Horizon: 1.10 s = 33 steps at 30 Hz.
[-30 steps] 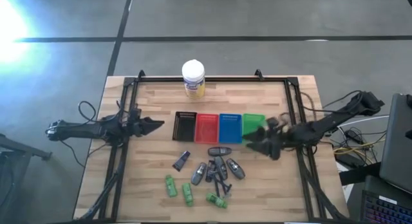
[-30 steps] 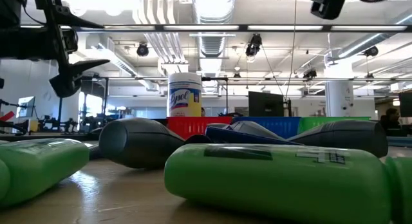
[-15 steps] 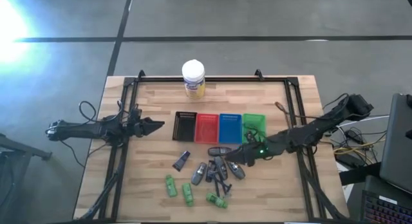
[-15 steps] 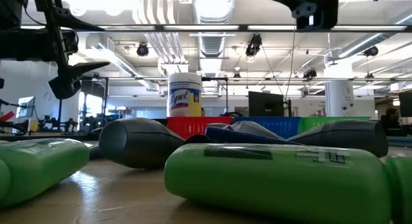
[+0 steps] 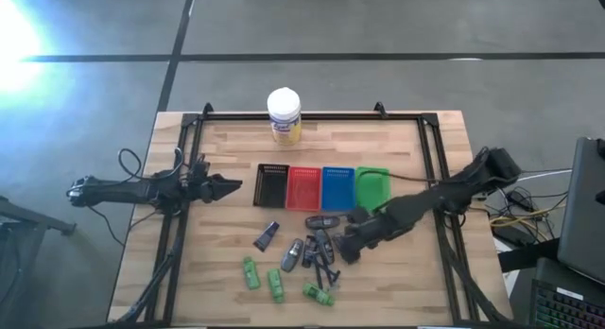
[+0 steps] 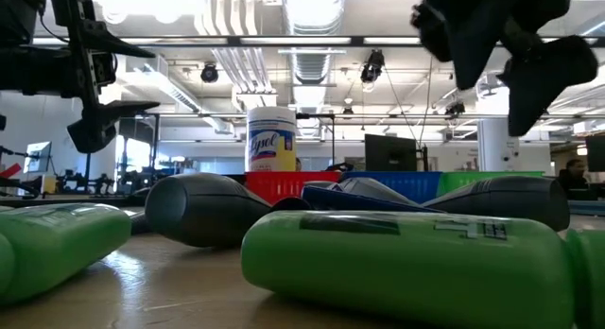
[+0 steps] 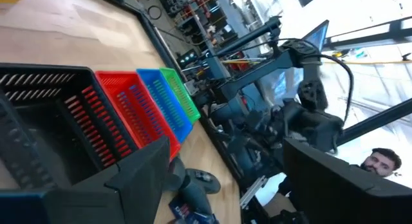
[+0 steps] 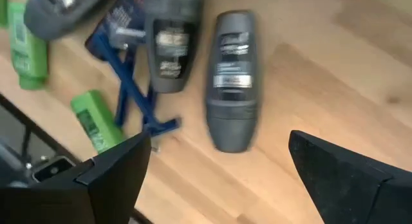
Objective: Pick & Place Travel size toiletries
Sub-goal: Put the gray deodorant into the green basket
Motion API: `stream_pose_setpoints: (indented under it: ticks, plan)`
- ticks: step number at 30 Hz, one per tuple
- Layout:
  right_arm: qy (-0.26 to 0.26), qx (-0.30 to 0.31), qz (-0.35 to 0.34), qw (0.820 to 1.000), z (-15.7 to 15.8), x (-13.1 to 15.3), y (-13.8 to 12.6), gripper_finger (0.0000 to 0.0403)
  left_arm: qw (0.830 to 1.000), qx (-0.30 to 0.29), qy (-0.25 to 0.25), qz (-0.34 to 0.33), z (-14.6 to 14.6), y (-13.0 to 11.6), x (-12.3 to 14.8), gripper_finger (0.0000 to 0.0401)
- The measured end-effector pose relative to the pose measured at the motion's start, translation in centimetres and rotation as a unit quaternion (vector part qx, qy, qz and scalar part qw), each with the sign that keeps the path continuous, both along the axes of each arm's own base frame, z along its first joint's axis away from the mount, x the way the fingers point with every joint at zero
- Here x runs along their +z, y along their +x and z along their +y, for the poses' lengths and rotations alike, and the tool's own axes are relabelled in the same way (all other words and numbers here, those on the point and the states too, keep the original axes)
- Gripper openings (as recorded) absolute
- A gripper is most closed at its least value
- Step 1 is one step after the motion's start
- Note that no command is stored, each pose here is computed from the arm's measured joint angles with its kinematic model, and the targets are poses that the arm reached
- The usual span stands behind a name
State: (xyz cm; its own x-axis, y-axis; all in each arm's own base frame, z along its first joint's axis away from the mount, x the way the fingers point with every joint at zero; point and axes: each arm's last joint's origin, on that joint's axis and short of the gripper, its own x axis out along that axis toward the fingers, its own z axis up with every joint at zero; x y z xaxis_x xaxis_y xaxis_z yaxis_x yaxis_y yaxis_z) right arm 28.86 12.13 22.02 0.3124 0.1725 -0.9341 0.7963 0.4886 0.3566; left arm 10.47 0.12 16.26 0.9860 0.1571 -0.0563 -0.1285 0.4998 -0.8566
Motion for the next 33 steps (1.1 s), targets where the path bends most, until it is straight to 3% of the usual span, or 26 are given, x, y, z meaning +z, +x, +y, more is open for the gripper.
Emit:
stream_pose_setpoints:
  ticks: [9,21,25,31,33]
  plan:
    - [-0.05,0.058,0.099,0.992,1.1,-3.8,3.5,0.0364,1.0,0.0,-0.001,0.007,0.0,0.0,-0.1,0.0303]
    - [-0.06,0.117,0.144,0.981,1.6,-8.1,4.7,0.0359,1.0,0.0,-0.002,0.009,0.0,0.0,-0.2,0.0303]
    - [-0.067,0.124,0.147,0.979,1.5,-8.2,4.6,0.032,1.0,-0.001,-0.002,0.009,0.0,0.0,-0.2,0.0303]
    - [-0.072,0.091,0.128,0.985,1.1,-7.1,4.4,0.0212,1.0,-0.001,-0.002,0.009,0.0,0.0,-0.2,0.0303]
    - [-0.067,0.077,0.122,0.987,1.1,-6.5,4.3,0.0202,1.0,-0.001,-0.002,0.009,0.0,0.0,-0.2,0.0303]
